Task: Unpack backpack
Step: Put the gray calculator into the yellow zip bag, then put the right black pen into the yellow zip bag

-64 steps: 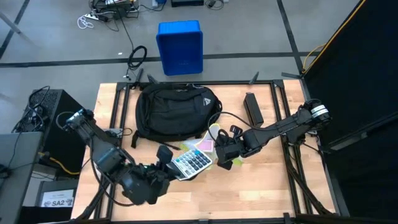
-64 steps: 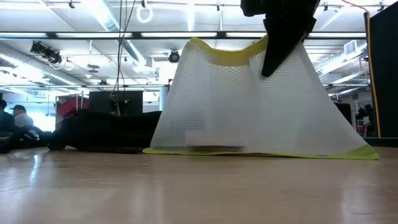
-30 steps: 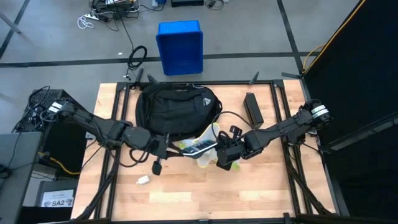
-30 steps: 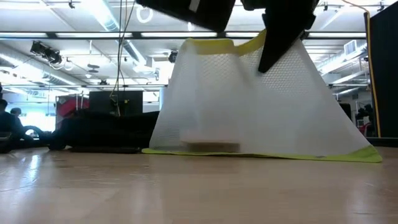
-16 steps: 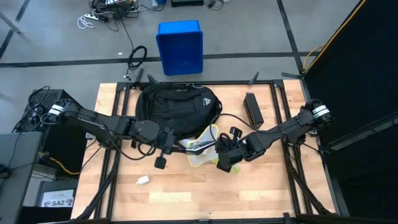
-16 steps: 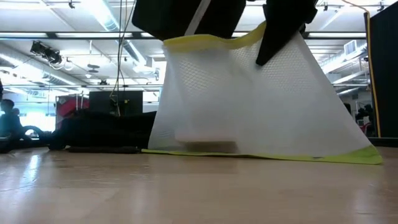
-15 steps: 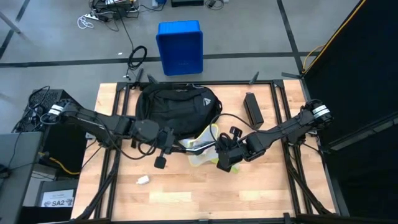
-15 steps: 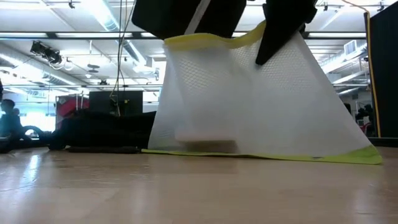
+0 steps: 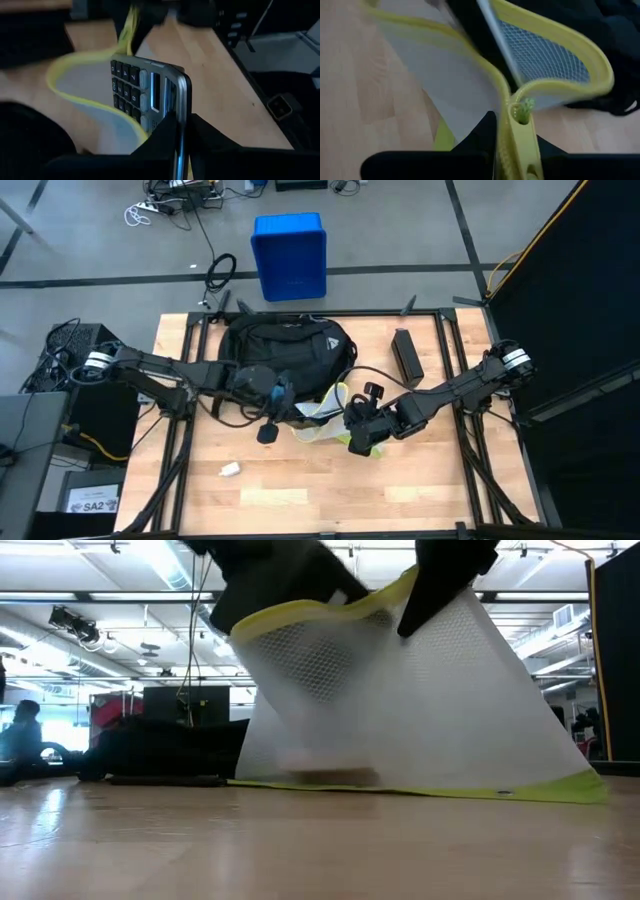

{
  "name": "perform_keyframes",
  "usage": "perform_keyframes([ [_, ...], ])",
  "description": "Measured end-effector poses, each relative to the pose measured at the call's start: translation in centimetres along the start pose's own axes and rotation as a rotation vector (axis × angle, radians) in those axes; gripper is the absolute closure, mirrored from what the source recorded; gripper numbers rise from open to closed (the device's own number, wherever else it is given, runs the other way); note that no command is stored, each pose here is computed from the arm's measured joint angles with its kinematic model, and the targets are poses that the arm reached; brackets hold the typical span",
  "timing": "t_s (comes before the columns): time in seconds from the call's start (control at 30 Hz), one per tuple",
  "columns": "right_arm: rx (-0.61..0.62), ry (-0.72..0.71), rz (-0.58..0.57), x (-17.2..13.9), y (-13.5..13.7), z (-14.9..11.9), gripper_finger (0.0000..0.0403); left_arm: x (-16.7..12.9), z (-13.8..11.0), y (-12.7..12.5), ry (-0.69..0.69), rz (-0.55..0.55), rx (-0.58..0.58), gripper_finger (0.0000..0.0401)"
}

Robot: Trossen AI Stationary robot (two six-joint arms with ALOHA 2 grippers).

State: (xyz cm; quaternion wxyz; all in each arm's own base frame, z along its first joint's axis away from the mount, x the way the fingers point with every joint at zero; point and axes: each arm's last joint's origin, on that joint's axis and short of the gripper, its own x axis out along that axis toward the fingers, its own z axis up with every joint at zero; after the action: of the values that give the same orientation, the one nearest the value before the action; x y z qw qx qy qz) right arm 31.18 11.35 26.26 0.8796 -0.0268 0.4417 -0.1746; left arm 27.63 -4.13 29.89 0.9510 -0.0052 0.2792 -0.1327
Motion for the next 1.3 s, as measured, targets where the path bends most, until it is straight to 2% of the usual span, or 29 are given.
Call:
perform_keyframes([
  [0.1,-0.015,-0.009,0.001,0.0,0.1,0.0,0.0403,0.6,-0.2,0.3,0.020,-0.047,-0.013,0.0401],
  [0.37,-0.030,-0.028,0.004,0.0,0.2,0.2,0.0403,1.8,-0.4,1.2,0.018,-0.013,-0.020,0.0392],
  [0.57,-0.030,-0.071,0.024,-1.1,0.2,1.5,0.0403,2.0,-0.3,2.4,-0.002,0.065,-0.010,0.0334],
  [0.77,-0.031,-0.119,0.045,-2.4,0.1,3.0,0.0403,1.7,0.5,2.5,-0.035,0.061,0.001,0.0251],
  [0.9,-0.030,-0.116,0.042,-2.4,0.0,3.1,0.0403,0.8,1.9,2.3,-0.033,0.061,0.027,0.0209],
  [1.0,-0.004,-0.106,0.035,-2.3,-0.3,3.1,0.0403,-0.3,3.2,2.1,0.005,0.060,0.044,0.0192],
  [1.13,0.019,-0.101,0.032,-2.1,-0.6,3.2,0.0403,-1.5,4.6,1.4,0.026,0.047,0.052,0.0188],
  [1.3,0.029,-0.088,0.034,-1.8,-1.0,3.3,0.0403,-1.5,3.8,-1.2,0.149,0.027,0.167,0.0188],
])
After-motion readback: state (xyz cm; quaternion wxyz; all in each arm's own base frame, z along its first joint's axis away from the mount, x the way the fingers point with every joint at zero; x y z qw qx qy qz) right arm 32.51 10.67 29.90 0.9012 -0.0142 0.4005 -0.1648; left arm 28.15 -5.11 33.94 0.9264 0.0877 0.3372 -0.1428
